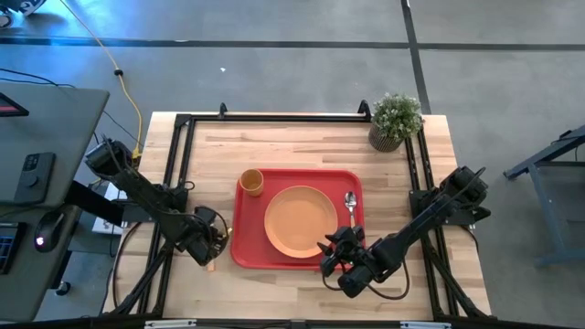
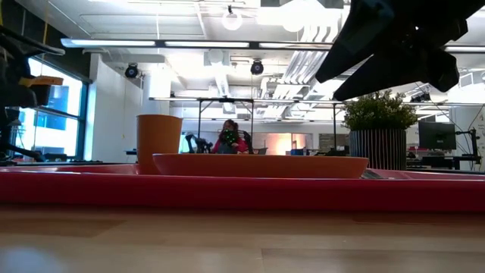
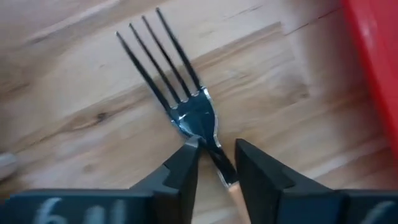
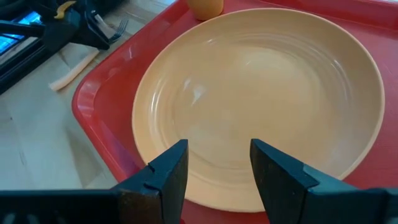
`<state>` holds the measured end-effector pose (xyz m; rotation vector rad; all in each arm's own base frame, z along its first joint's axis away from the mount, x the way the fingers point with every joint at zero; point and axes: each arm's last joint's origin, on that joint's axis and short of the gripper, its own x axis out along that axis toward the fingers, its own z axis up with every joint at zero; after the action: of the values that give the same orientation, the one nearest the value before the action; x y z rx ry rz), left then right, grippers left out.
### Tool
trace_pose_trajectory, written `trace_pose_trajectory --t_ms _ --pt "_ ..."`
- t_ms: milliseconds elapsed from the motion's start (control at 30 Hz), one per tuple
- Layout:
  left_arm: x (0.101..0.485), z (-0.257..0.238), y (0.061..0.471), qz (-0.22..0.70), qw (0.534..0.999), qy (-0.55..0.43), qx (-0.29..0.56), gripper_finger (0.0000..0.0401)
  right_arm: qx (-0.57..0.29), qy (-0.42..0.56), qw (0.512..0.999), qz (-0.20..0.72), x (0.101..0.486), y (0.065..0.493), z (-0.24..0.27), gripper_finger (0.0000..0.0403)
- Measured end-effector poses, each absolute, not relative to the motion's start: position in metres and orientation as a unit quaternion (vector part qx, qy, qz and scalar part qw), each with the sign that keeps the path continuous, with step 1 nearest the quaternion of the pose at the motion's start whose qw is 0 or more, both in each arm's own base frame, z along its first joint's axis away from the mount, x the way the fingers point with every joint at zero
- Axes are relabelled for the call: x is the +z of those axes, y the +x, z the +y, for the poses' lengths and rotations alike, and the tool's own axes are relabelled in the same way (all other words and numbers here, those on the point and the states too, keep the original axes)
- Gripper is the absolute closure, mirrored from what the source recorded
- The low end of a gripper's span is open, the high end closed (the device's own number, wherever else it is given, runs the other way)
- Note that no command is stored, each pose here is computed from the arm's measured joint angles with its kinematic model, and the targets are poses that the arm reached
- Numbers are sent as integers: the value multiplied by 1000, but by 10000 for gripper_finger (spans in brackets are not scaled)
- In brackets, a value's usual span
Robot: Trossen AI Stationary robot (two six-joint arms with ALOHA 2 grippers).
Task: Pick and place plate/cup/fork/spoon on tray
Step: Put the orange fork on the red tray to the left of the orange spoon
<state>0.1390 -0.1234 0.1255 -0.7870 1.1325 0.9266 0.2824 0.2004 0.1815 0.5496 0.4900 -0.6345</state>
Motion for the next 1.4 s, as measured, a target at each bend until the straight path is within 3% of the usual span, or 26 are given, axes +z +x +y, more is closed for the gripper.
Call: trace_pose_trajectory --t_ms 233,700,933,1167,1400 --pt "129 -126 142 475 706 -339 400 391 -309 259 883 239 181 286 196 238" --pt "206 -139 160 316 845 -281 328 395 -309 270 885 218 184 293 192 238" --pt "235 -152 177 243 898 -239 280 395 -270 254 910 186 193 305 197 238" --pt "241 -159 186 217 921 -215 243 395 -211 225 942 132 220 320 204 238" --pt "242 -140 199 234 922 -157 265 395 -240 160 941 176 243 328 198 238"
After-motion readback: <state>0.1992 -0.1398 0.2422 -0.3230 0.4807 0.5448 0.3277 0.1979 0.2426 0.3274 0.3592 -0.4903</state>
